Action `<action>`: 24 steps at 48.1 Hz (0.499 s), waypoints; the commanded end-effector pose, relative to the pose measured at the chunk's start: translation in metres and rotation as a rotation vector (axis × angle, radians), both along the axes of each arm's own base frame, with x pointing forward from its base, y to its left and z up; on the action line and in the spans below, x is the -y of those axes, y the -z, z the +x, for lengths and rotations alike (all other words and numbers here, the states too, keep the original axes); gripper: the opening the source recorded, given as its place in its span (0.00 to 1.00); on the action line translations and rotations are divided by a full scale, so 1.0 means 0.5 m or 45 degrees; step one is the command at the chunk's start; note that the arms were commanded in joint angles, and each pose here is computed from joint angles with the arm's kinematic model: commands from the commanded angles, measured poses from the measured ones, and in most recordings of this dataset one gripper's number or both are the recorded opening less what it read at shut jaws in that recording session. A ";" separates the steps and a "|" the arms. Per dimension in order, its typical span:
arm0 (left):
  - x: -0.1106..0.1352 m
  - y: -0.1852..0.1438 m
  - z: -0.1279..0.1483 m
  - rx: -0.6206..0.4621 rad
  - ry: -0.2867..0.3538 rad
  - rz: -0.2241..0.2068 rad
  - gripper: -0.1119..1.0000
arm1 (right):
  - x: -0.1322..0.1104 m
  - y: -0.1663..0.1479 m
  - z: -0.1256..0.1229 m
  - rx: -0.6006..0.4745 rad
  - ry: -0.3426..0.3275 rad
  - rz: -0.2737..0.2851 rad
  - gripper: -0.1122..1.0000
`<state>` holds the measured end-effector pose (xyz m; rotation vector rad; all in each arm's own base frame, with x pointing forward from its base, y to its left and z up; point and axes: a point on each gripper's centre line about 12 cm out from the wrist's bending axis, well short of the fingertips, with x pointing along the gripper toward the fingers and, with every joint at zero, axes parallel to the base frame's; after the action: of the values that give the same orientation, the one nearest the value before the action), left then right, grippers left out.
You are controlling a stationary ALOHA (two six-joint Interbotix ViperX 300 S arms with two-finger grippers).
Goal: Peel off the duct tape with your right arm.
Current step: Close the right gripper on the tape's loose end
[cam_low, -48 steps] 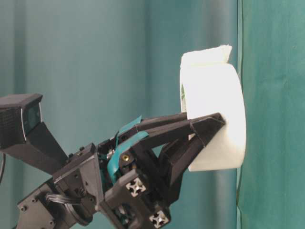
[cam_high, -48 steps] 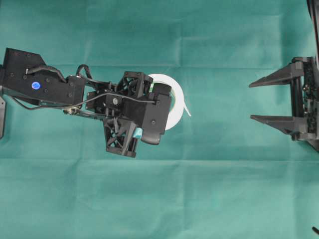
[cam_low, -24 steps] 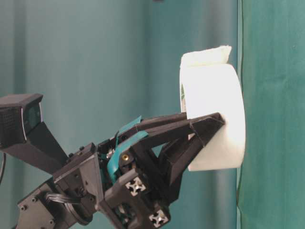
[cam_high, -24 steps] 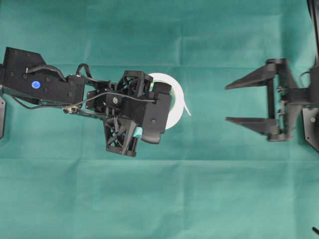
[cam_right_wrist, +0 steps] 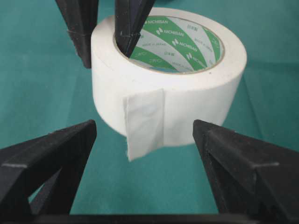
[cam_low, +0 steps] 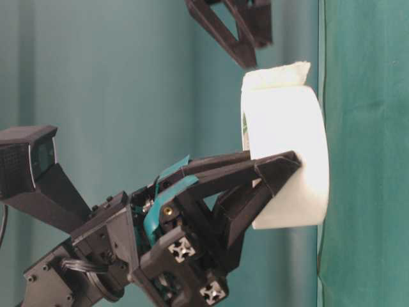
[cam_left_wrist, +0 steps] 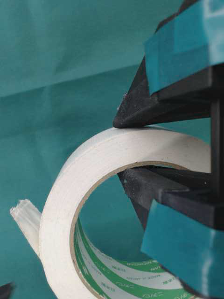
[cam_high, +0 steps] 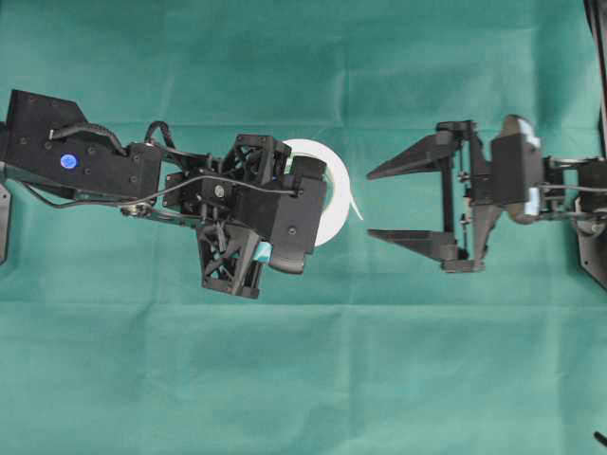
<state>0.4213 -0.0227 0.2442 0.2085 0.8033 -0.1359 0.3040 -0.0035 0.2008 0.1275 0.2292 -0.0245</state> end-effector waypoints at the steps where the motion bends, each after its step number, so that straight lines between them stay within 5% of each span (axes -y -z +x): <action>1: -0.004 -0.057 0.004 0.098 -0.004 -0.002 0.30 | -0.002 -0.015 0.019 0.035 -0.005 0.000 0.72; 24: -0.004 -0.057 0.004 0.096 -0.004 -0.001 0.30 | -0.002 -0.005 0.037 0.020 -0.004 0.002 0.72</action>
<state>0.4213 -0.0227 0.2442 0.2069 0.8033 -0.1360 0.3187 -0.0032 0.1943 0.1274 0.2492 -0.0242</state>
